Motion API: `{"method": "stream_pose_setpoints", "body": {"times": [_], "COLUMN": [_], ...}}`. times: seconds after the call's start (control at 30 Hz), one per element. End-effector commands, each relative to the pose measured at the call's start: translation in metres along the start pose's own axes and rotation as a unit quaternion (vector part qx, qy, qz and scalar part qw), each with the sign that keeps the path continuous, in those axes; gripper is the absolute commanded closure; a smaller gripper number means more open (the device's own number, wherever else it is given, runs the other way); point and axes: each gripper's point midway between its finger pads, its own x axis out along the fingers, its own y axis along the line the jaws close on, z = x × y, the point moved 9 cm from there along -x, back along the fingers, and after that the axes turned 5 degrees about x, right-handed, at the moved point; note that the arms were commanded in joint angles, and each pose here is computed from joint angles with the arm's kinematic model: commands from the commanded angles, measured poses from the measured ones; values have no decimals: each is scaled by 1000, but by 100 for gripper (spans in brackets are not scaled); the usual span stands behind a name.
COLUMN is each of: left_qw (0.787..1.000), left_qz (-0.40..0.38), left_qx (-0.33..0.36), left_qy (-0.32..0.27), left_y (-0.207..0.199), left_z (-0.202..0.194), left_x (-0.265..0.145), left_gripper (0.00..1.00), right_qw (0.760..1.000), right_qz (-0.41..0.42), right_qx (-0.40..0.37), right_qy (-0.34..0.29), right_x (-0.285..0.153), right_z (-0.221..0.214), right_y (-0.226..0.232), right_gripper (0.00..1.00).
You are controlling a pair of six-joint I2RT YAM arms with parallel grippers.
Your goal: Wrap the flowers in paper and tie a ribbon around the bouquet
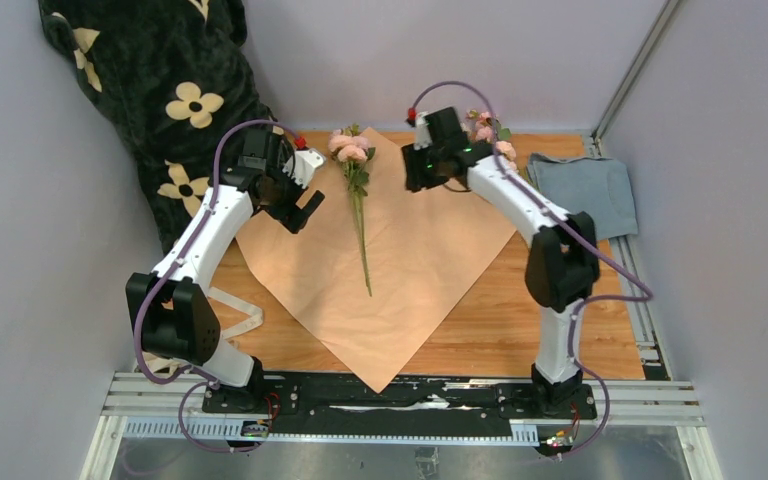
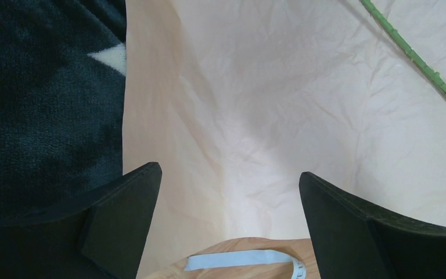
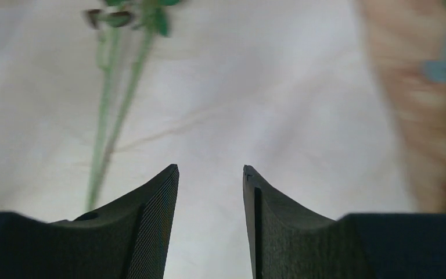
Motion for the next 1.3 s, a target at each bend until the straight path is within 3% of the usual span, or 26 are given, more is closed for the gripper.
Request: {"method": "stream_pose_setpoints", "body": {"times": [0.0,0.1,0.23,0.43,0.6,0.8,1.27], "left_qw": [1000,1000,1000,1000,998,997,995], "left_qz": [-10,-10,-8,-8,-16,-24,-37], "left_qx": [0,-1,-1,0,0,0,2], "left_qy": [4,4,12,28,53,73,93], "left_y": [-2,-1,0,1,2,4,4], "left_z": [-4,-4,-6,-8,-12,-14,-17], "left_x": [2,2,5,13,25,36,48], "left_gripper": [0,0,0,0,0,0,0], "right_qw": [981,957,956,953,964,970,969], "right_qz": [-151,-252,-242,-257,-215,-199,-197], "right_qx": [-114,-104,-72,-65,-85,-85,-102], "right_qy": [36,100,148,147,129,114,112], "right_x": [-78,-96,-94,-82,-59,-38,-1], "right_z": [0,-9,-10,0,3,0,-9], "right_y": [-95,-169,-234,-301,-317,-324,-340], "right_gripper": [51,55,54,52,55,67,67]}}
